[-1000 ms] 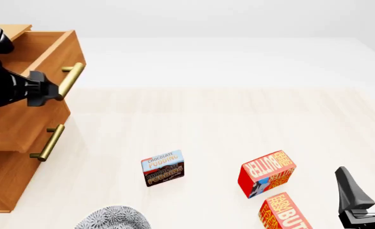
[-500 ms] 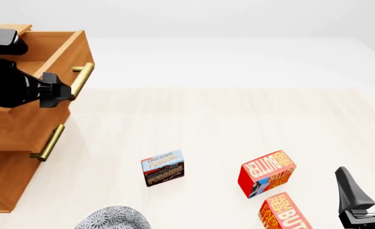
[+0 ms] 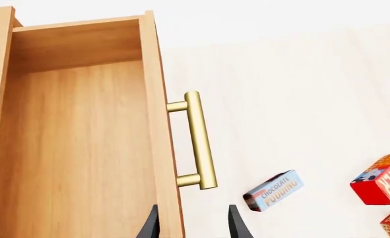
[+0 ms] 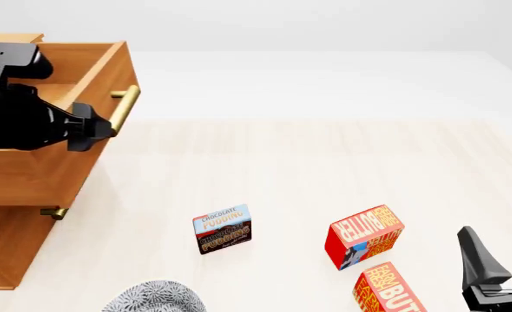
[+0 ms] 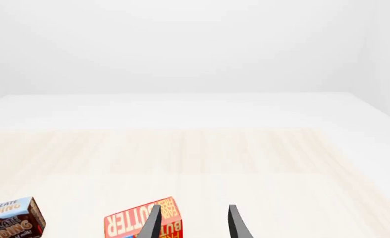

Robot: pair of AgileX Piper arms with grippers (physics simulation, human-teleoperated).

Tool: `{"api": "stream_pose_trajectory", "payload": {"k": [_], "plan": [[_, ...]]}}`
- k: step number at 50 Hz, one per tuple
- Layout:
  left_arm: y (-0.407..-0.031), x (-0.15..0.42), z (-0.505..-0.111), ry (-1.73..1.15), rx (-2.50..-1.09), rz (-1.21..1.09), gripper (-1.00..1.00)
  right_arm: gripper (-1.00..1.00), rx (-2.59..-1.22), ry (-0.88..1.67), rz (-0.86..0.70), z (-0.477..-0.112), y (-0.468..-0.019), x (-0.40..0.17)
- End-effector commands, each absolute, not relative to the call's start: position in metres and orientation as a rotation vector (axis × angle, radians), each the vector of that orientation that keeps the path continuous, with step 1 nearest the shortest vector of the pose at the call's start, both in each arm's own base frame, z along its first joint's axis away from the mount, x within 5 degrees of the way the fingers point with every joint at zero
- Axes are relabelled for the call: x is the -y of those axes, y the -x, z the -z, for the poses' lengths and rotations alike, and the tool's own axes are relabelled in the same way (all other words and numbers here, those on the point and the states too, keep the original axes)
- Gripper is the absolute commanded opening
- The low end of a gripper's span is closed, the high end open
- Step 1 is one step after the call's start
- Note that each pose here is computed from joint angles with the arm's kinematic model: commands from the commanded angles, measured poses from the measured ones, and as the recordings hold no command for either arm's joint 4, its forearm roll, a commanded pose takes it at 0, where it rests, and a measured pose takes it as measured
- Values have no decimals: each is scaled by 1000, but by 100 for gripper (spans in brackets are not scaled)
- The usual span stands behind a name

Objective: Put the chocolate pudding in the top drawer of the cabinet and close it.

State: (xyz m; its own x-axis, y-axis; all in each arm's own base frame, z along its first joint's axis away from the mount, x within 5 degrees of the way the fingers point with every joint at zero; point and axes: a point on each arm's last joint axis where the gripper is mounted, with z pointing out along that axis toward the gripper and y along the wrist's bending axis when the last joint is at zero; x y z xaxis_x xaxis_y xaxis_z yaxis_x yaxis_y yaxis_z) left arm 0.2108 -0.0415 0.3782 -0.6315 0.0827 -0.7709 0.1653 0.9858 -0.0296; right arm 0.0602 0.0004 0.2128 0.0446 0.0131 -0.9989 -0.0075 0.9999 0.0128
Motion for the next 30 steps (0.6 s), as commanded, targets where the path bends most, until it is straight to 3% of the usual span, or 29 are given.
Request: {"api": "stream_pose_trajectory", "payload": {"k": [1, 30], "plan": [[-211, 46, -380, -188, -2249, 141, 100, 100, -1519, -3, -10, -213, -61, 0], [-216, 77, -373, -300, -2243, 222, 100, 100, -1518, -3, -11, -212, -59, 0]]}}
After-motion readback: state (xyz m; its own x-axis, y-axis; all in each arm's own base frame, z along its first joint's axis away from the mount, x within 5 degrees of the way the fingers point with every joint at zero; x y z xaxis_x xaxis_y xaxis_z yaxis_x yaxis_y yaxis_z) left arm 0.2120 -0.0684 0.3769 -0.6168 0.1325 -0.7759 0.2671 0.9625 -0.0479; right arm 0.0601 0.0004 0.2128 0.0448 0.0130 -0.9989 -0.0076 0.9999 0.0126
